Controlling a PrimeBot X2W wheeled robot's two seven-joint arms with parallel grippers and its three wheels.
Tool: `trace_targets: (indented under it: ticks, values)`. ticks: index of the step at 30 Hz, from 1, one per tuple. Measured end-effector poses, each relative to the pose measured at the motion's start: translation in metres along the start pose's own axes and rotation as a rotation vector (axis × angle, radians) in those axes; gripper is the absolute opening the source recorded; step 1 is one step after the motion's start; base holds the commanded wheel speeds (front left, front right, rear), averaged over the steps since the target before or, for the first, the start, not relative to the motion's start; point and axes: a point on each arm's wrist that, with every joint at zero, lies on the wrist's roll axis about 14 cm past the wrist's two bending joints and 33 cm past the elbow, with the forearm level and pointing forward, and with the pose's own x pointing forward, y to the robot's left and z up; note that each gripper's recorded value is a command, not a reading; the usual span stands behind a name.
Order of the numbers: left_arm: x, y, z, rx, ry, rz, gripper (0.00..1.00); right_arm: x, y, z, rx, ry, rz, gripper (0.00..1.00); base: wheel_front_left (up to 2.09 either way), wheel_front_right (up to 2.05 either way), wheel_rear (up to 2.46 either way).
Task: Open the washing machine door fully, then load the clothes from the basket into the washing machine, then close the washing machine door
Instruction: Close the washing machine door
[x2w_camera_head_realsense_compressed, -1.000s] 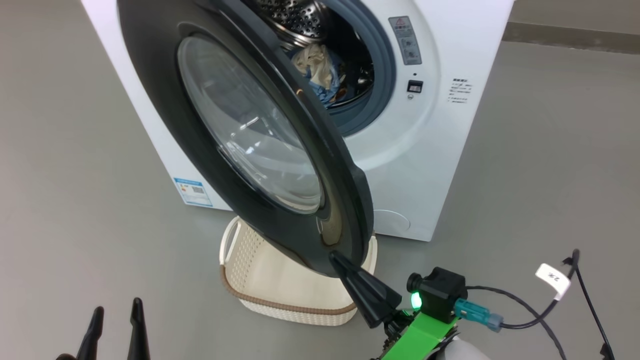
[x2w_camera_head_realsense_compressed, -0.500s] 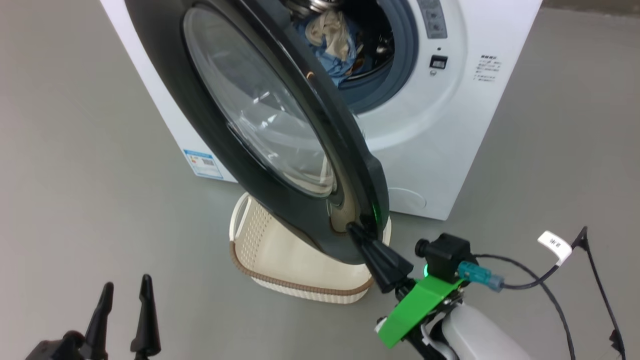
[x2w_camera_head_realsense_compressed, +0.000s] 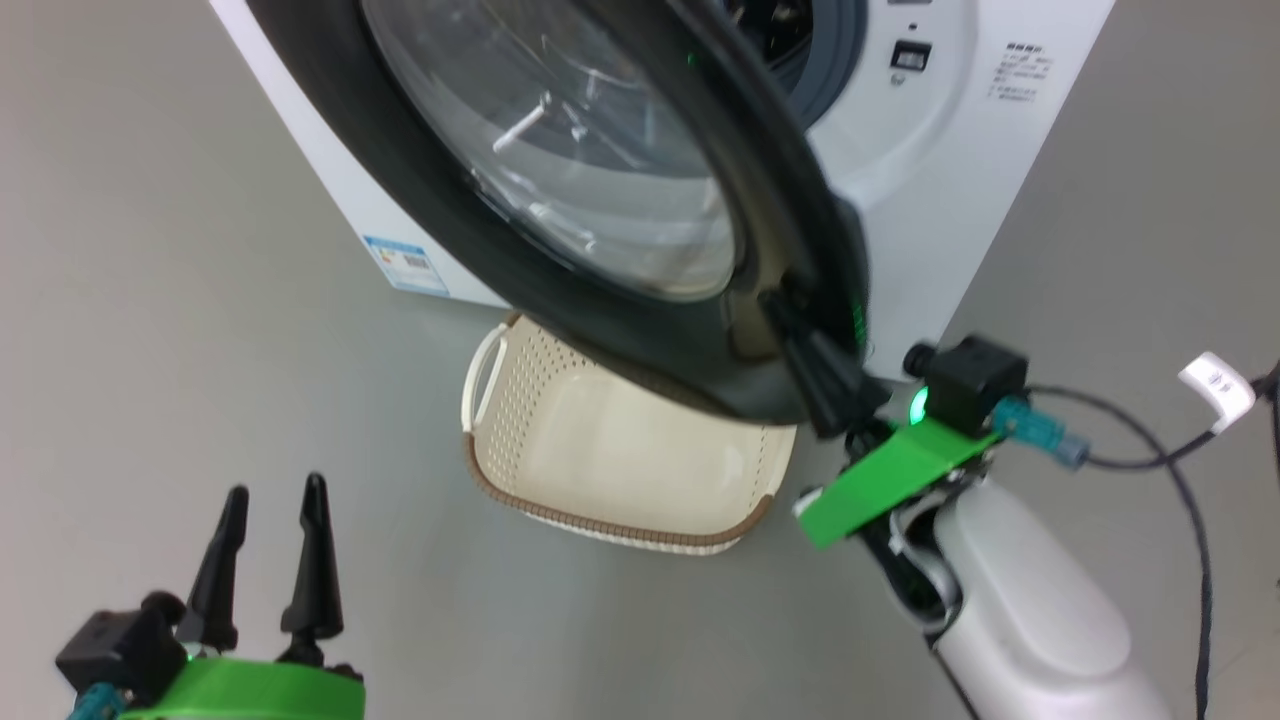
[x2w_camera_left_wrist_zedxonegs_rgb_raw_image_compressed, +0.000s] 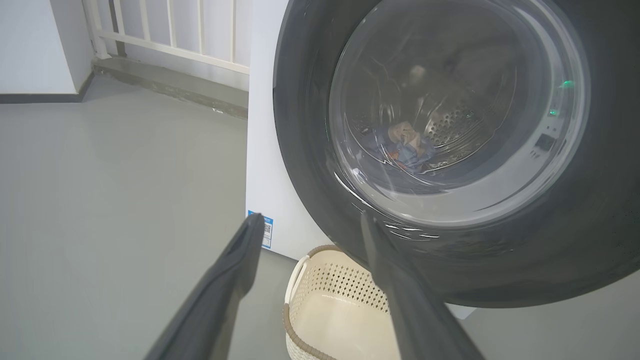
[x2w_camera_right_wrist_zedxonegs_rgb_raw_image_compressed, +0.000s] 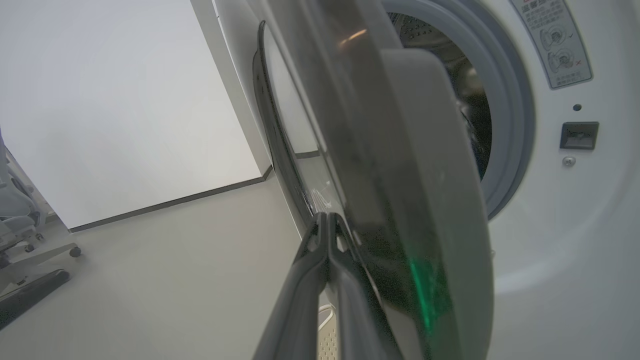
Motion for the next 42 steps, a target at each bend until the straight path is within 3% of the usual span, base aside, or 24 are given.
trace_targets:
  ticks: [13, 24, 39, 42]
  values:
    - [0.038, -0.017, -0.008, -0.025, 0.002, -0.036, 1.00, 0.054, -0.072, 0.025, -0.058, -0.103, -0.112, 0.00, 0.00, 0.00, 0.00]
    - [0.060, -0.016, -0.014, -0.016, 0.008, -0.030, 1.00, 0.090, -0.119, 0.037, -0.025, -0.196, -0.208, 0.00, 0.00, 0.00, 0.00]
    - [0.064, -0.007, -0.014, -0.003, 0.009, -0.003, 1.00, 0.106, -0.114, 0.027, 0.003, -0.199, -0.189, 0.00, 0.00, 0.00, 0.00]
    - [0.062, -0.007, -0.013, -0.007, 0.007, -0.004, 1.00, 0.096, -0.109, 0.022, -0.010, -0.169, -0.185, 0.16, 0.00, 0.00, 0.00]
